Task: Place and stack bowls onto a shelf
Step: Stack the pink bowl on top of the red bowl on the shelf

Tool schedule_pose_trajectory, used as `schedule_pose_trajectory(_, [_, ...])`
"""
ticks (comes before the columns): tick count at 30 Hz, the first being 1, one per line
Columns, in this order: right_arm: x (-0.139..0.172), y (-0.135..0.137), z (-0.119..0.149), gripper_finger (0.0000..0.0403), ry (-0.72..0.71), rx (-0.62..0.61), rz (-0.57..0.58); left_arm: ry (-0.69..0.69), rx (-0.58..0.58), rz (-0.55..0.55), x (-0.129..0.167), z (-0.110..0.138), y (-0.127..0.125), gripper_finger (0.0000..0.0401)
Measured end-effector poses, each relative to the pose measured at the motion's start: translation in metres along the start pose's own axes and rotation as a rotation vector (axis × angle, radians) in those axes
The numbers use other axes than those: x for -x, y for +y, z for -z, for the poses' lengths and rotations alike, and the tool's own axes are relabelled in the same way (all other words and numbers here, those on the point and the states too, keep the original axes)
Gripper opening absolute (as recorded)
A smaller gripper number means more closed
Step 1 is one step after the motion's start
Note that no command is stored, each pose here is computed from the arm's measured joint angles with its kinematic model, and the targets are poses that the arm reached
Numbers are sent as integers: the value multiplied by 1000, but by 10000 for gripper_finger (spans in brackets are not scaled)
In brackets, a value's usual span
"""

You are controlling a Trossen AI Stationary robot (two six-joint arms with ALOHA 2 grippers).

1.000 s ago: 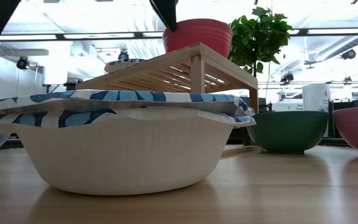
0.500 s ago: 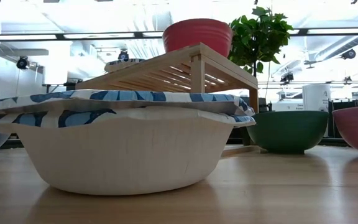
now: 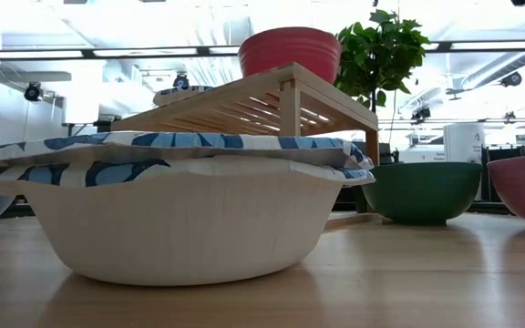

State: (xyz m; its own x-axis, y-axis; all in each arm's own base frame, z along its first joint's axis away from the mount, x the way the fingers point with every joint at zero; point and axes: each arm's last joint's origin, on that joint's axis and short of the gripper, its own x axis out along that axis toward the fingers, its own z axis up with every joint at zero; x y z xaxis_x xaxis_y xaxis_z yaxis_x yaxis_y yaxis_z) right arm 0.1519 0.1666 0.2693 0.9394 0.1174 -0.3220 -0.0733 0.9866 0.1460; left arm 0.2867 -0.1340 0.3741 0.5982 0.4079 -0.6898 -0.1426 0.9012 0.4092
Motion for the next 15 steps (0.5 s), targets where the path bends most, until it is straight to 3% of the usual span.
schedule_pose_trajectory(6, [-6,-12,5,9,62,-290,71,-115,91,-83,-11,40,-5,169])
schedule_pose_trajectory(10, [-9,-27,15,9,230,-492,153,-141,131,-102,-21,63,-5,169])
schedule_pose_trajectory(15, [-5,-53,27,9,487,-729,385,-161,157,-180,-30,87,-2,169])
